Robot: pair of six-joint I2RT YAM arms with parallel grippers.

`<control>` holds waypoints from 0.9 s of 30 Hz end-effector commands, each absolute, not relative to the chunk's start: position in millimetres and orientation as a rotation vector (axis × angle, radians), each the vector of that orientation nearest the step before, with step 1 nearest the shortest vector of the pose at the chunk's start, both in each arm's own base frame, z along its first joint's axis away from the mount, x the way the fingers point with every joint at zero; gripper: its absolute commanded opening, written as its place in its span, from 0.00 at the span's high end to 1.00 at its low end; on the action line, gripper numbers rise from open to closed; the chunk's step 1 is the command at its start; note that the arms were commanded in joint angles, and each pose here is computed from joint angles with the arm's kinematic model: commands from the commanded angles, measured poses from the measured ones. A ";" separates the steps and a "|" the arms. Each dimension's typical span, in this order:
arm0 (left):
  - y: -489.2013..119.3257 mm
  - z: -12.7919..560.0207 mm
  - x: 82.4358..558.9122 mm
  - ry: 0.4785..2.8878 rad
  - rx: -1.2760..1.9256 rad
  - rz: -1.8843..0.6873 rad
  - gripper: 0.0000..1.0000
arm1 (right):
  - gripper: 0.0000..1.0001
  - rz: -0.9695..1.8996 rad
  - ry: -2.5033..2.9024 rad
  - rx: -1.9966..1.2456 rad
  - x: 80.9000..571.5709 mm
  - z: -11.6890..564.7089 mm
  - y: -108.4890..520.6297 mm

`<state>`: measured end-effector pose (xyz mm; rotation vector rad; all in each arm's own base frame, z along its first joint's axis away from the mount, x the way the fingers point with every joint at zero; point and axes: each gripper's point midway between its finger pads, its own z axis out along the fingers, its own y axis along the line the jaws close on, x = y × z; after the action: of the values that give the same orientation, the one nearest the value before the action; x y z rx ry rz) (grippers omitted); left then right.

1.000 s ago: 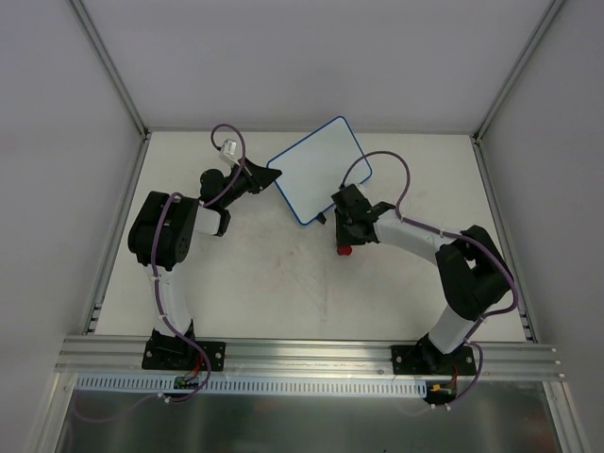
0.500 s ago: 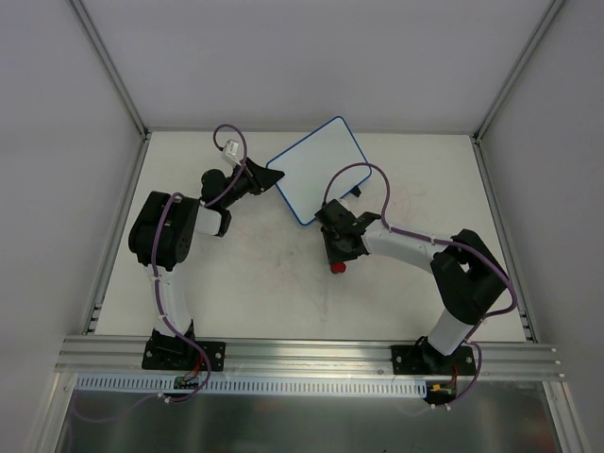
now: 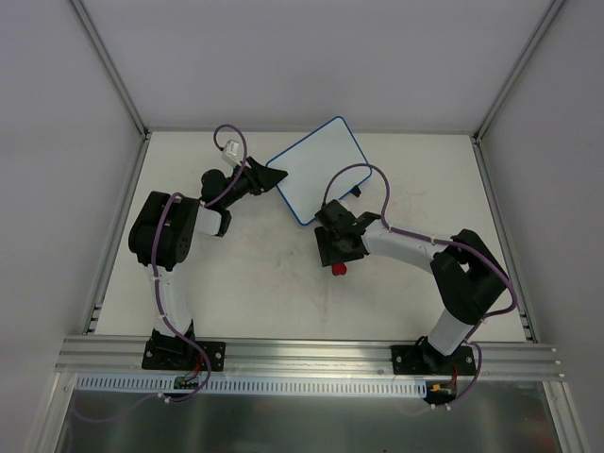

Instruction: Erase the whiteboard

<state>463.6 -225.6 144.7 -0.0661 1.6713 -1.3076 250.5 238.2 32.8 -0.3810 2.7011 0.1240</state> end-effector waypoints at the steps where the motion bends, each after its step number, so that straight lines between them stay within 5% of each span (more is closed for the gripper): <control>1: -226.6 185.7 456.7 1.521 0.042 -1.310 0.40 | 0.35 0.165 2.683 -0.387 253.1 44.2 245.2; 13: -208.3 190.5 451.8 1.524 0.002 -1.260 0.22 | 0.30 0.231 2.422 -0.422 273.4 112.2 242.7; 18: -193.9 182.6 442.6 1.572 -0.052 -1.182 0.01 | 0.17 0.271 2.292 -0.393 279.3 139.2 230.4; 23: -170.2 179.4 425.2 1.535 -0.135 -1.090 0.01 | 0.01 0.277 2.154 -0.320 285.3 160.6 204.0; 27: -163.9 181.4 408.4 1.535 -0.156 -1.080 0.01 | 0.01 0.327 2.100 -0.241 288.0 162.9 182.4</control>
<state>412.7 -175.8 146.5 -0.1972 1.6747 -1.1318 277.3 191.4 144.5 -0.2859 2.2117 0.2940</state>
